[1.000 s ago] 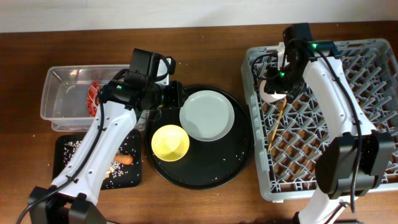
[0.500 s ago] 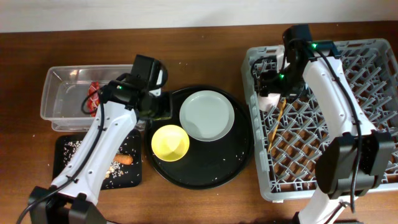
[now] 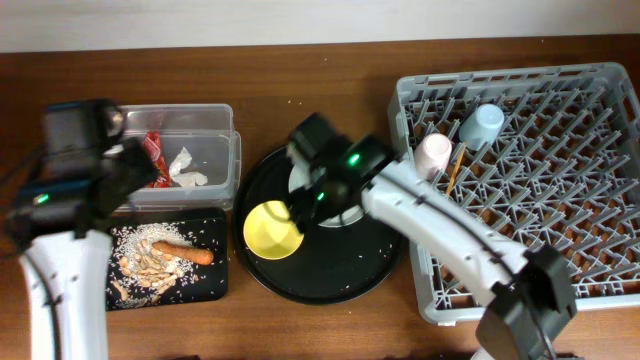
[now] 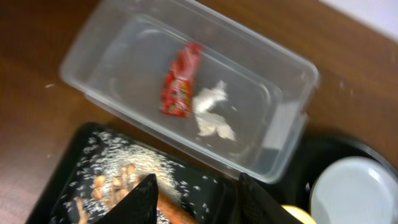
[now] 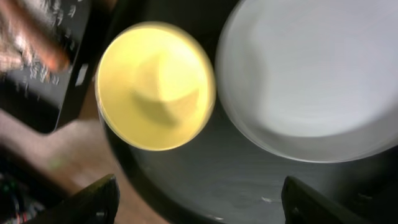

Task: Sort waste into correct bins and load items into the dishwasher rack
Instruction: 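Move the right gripper to the yellow bowl and grasp its rim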

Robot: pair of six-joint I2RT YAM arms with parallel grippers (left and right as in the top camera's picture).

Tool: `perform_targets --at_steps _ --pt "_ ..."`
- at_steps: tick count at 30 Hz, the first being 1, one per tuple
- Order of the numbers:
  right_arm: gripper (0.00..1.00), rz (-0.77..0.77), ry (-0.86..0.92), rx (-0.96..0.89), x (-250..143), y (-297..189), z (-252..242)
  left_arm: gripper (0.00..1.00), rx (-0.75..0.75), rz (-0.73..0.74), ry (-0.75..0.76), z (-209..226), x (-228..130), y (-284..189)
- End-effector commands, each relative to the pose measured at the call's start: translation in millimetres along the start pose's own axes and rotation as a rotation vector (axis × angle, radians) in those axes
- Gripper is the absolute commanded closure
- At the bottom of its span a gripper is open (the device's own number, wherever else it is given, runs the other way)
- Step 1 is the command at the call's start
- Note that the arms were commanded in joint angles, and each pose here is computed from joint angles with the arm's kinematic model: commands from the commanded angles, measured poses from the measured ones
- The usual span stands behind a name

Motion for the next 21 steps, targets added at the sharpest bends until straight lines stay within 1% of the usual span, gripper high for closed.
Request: perform_targets --at_steps 1,2,4,6,8,11,15,19,20,21 --pt "0.2 0.025 -0.063 0.023 -13.0 45.4 27.0 0.51 0.065 -0.001 -0.13 36.6 15.6 -1.5" --pt "0.22 0.018 -0.081 0.014 -16.1 54.2 30.8 0.51 0.048 0.031 -0.146 39.3 13.6 -1.5" --pt "0.23 0.002 -0.103 -0.071 -25.9 74.1 27.2 0.51 0.056 0.062 -0.146 40.9 8.6 -1.8" --pt "0.24 -0.015 -0.103 -0.091 -33.1 87.2 22.0 0.51 0.052 0.091 -0.146 40.9 4.6 -1.8" --pt "0.25 -0.035 -0.104 -0.138 -33.6 91.4 16.9 0.51 0.045 0.109 -0.146 40.6 2.3 -2.0" --pt "0.3 -0.07 -0.056 -0.138 -28.7 91.4 17.1 0.52 0.053 0.123 -0.146 41.7 -0.1 -2.4" --pt "0.33 -0.099 -0.003 -0.126 -24.5 91.0 18.2 0.52 0.049 0.146 -0.14 40.5 -5.1 0.6" --pt "0.45 -0.117 0.056 -0.201 -21.9 97.3 10.2 0.52 0.066 0.175 -0.14 44.4 -13.2 11.3" --pt "0.53 -0.11 0.061 -0.202 -22.2 103.7 9.3 0.53 0.071 0.183 -0.14 45.5 -15.4 13.3" --pt "0.56 -0.1 0.068 -0.206 -23.4 108.4 8.2 0.53 0.074 0.188 -0.14 46.1 -16.7 14.4"
Point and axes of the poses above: each gripper's point midway between its finger pads, its own y axis out along the fingers, its own z axis along the line the jaws close on, x = y × z, the point moved 8 cm from there along -y, back along the fingers, and after that the axes turned 15 degrees about -y, right-handed, at the moved point
